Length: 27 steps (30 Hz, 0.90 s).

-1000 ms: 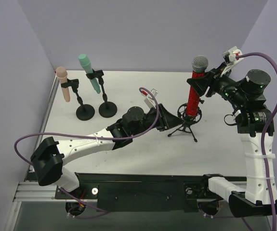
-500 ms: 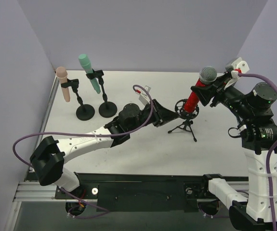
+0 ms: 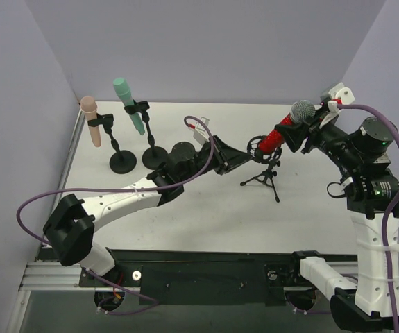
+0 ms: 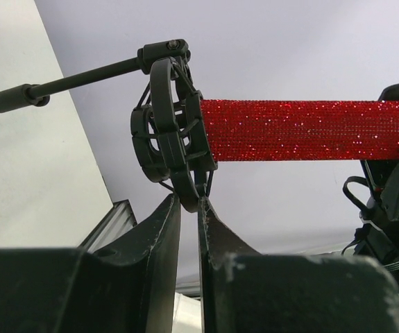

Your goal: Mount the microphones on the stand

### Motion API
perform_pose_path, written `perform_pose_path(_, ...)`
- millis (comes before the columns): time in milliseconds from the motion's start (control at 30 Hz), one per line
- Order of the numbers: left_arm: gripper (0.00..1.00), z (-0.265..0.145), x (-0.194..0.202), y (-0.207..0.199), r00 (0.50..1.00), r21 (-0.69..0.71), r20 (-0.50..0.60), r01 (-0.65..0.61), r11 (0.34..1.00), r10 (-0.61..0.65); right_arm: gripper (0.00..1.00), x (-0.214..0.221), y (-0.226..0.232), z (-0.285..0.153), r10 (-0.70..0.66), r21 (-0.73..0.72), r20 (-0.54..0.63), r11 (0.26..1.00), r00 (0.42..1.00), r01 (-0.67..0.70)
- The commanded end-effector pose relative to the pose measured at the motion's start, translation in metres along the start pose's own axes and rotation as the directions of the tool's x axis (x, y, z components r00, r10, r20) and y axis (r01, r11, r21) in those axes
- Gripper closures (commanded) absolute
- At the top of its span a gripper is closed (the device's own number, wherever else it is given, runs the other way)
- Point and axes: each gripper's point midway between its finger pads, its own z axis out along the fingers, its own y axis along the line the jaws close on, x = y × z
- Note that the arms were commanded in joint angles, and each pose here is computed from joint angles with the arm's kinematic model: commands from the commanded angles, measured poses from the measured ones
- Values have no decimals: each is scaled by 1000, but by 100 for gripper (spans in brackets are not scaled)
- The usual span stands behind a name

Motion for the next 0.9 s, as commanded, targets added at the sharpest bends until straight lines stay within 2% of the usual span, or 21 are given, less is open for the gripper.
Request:
perform_pose_path(0,100,-3,-22,-86,997,255,61,-63,965,49,100,51,0,13,160,7,-203,987,966,-161)
perform_pose_path(467,100,3,-19,-87,990,252,28,-138,958,135,100,68,-5,32,133,32,-392,991,910,-131)
perform_pose_path(700,100,5,-19,-74,985,214,11,-168,962,170,100,52,-16,32,122,68,-417,992,901,-103)
perform_pose_path(867,100,6,-18,-74,985,224,5,-167,960,170,100,63,-12,41,127,44,-439,992,890,-120)
